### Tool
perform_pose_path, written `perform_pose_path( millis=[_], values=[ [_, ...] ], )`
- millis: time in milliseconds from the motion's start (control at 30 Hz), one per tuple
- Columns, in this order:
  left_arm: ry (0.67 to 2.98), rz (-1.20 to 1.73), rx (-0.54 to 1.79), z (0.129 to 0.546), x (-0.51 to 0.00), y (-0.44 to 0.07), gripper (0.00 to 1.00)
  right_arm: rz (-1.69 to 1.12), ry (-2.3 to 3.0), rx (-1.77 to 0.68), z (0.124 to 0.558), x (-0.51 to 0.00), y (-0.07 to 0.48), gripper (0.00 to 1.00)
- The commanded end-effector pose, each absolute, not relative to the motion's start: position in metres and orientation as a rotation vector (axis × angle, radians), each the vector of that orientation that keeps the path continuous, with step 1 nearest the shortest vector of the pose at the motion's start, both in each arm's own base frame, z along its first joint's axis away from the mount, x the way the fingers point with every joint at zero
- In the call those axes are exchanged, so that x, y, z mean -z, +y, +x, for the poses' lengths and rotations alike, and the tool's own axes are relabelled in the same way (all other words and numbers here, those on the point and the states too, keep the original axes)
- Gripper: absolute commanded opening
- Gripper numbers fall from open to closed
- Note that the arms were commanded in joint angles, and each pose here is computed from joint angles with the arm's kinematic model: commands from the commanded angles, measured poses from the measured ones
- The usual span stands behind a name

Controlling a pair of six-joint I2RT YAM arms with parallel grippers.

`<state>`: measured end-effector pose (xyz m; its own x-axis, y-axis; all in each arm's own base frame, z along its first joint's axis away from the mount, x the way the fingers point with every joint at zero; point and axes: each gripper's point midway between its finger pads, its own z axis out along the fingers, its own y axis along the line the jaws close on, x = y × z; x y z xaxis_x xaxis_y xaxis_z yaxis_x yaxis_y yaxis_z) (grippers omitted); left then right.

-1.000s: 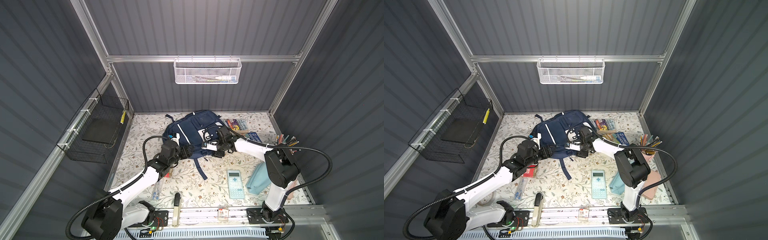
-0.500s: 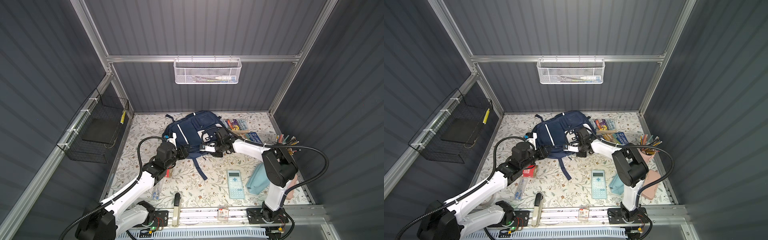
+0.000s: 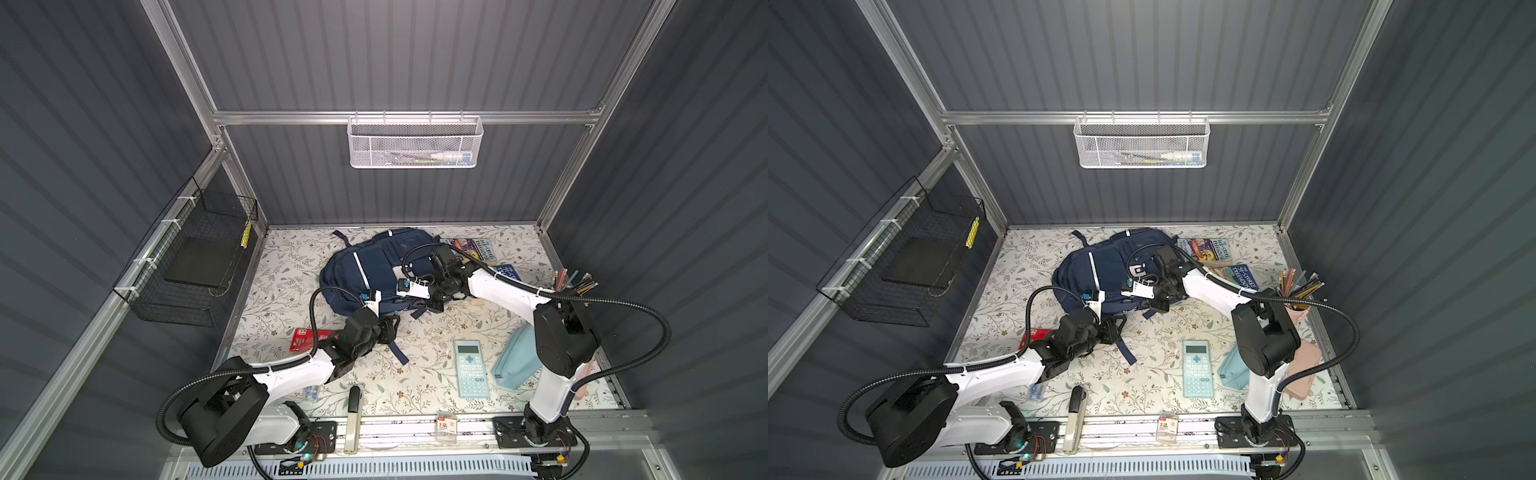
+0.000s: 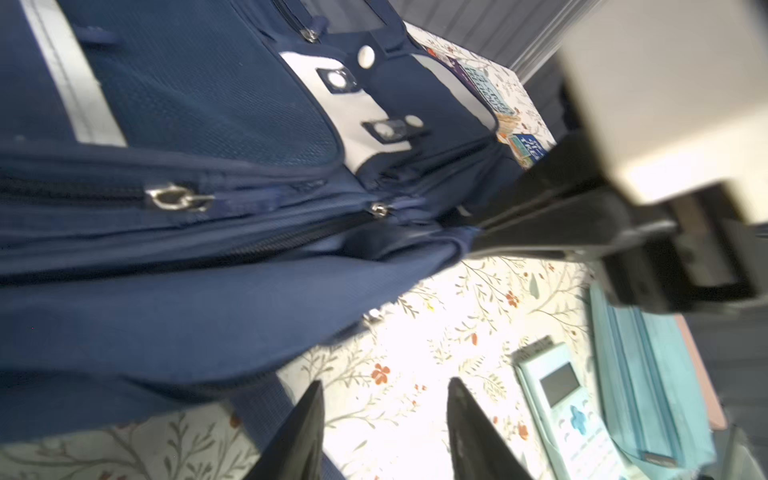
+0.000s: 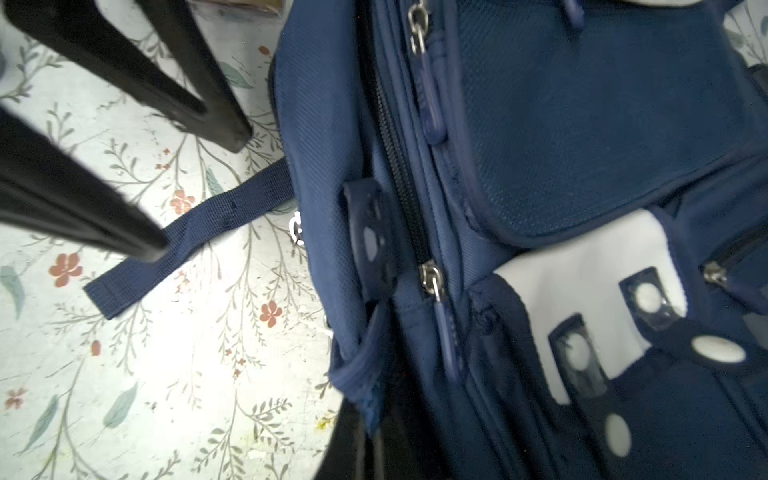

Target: Pack the student bag

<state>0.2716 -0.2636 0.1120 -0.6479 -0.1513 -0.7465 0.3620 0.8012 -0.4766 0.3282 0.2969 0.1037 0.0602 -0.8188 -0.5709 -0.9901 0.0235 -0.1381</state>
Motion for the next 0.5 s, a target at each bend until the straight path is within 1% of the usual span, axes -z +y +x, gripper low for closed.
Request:
perform_pose_path(
  millis=[0,133,233,367,467],
  values=[
    [2.039,0.196,0.79,0.278,-0.124,-0.272,0.53,-1.79,1.717,-0.565,0.319,-0.145,0.309,0.0],
    [2.032,0.166,0.727,0.278,-0.114,-0.269,0.61,-1.78,1.713,-0.568,0.32,-0.149,0.309,0.0],
    [2.005,0.221,0.702,0.282,-0.118,-0.276,0.64,-1.781,1.704,-0.596,0.315,-0.152,0.31,0.0],
    [1.988,0.251,0.659,0.284,-0.118,-0.284,0.63,-1.773,1.701,-0.635,0.312,-0.155,0.312,0.0],
    [2.02,0.212,0.586,0.29,-0.106,-0.278,0.56,-1.77,1.706,-0.651,0.309,-0.156,0.313,0.0]
  ],
)
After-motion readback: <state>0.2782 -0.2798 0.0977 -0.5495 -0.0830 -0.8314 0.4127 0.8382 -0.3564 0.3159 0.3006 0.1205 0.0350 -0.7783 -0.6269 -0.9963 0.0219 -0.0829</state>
